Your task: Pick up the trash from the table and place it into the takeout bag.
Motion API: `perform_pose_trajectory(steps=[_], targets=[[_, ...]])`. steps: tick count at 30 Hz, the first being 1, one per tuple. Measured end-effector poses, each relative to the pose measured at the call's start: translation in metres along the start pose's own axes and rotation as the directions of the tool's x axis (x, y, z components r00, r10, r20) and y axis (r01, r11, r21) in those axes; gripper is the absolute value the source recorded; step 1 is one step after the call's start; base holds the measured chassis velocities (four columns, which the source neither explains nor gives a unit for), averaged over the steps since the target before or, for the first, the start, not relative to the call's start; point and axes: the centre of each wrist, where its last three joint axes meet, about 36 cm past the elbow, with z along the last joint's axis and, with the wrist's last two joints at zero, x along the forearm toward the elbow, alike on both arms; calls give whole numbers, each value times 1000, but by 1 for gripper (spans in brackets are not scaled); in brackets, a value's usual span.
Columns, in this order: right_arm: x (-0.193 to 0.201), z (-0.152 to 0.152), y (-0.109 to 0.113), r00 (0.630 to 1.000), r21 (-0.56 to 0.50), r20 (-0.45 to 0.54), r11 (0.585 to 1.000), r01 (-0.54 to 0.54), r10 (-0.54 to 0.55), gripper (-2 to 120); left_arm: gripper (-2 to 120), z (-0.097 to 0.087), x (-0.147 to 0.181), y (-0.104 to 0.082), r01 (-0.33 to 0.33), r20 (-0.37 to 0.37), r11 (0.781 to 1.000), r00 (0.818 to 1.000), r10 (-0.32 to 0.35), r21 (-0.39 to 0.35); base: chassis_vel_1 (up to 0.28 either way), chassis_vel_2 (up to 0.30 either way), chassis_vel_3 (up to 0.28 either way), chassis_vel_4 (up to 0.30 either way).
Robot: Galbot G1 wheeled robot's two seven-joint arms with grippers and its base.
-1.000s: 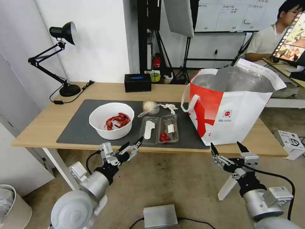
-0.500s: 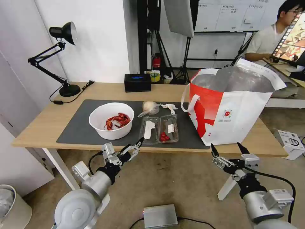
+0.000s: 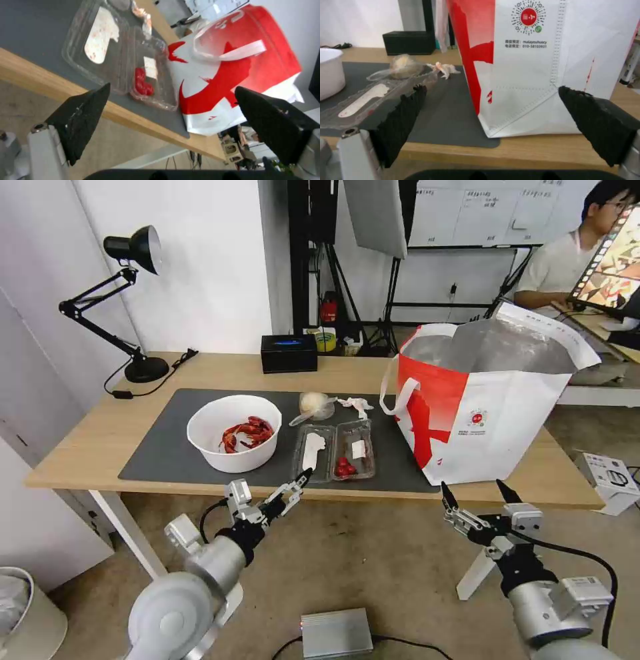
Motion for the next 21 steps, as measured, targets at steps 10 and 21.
perform_pose_trajectory(steps=[10, 21], targets=[[-6, 6, -3, 1000, 0, -9, 1000, -7, 7, 100, 100, -6, -33, 2, 30, -30, 999, 999, -29, 27, 0, 0, 0, 0], [-12, 12, -7, 1000, -3, -17, 1000, -17, 17, 100, 100, -5, -54, 1, 65, -70, 996, 996, -61, 56, 0, 0, 0, 0]])
